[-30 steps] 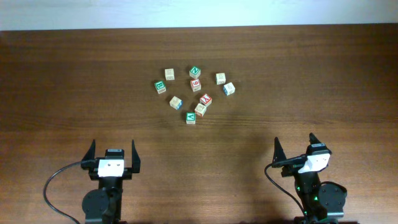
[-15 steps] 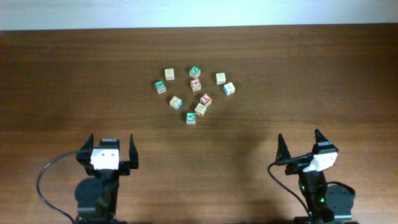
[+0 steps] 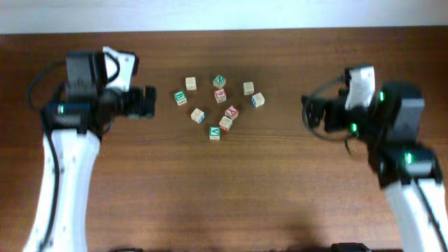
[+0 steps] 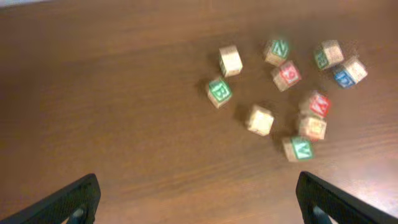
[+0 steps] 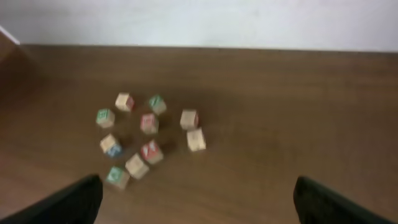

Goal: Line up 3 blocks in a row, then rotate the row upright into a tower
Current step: 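Raise both arms and move the right gripper over the block cluster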

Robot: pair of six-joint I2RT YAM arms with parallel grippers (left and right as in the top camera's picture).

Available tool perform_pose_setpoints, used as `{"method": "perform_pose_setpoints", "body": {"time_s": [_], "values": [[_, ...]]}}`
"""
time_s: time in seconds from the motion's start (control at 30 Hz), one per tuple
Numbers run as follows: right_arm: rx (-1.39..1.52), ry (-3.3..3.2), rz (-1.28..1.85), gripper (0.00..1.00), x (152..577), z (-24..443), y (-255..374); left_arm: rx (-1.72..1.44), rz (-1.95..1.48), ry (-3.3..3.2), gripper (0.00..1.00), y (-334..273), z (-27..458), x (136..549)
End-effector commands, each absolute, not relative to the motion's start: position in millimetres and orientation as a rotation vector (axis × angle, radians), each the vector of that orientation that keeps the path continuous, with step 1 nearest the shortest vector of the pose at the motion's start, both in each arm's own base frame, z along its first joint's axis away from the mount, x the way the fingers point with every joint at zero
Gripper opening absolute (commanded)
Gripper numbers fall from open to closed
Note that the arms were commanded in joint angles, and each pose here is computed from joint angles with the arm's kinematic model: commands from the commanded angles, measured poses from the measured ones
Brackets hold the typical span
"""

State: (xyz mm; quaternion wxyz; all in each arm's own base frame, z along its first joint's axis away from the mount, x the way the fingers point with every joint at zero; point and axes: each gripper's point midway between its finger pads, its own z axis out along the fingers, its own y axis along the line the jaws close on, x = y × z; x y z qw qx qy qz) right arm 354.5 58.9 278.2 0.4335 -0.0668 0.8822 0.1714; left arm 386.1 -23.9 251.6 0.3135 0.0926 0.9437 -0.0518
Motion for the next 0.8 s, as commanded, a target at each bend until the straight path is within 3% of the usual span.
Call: {"method": "perform_pose_setpoints", "body": {"time_s": [0.0,0.17,0.23,0.37,0.47,0.63,0.77], "values": [[-0.178,2.304,0.522,0.98,391.6,298.4,68.8,0.278,-0.274,2.468,0.99,-40.1,276.2,412.1],[-0.319,2.533,0.622,0.98,439.0,269.2,129.5,0.285,-0.298,2.469,0.99,-43.0,273.6,417.4],[-0.427,2.557,0.643,0.98,460.8,236.1,174.1,0.285,-0.298,2.469,0.99,-43.0,273.6,417.3],[-0.411,2.596,0.547,0.98,490.4,186.6,189.5,0.285,-0.298,2.469,0.99,-43.0,273.6,417.3],[-0.314,2.735,0.220,0.81,502.5,128.0,154.9,0.285,-0.298,2.469,0.99,-43.0,273.6,417.3],[-0.365,2.876,0.172,0.75,496.0,56.9,157.7,0.285,-0.298,2.469,0.99,-43.0,273.6,417.3],[-0.466,2.897,0.127,0.69,491.5,34.6,166.4,0.285,-0.298,2.469,0.99,-43.0,273.6,417.3]]}}
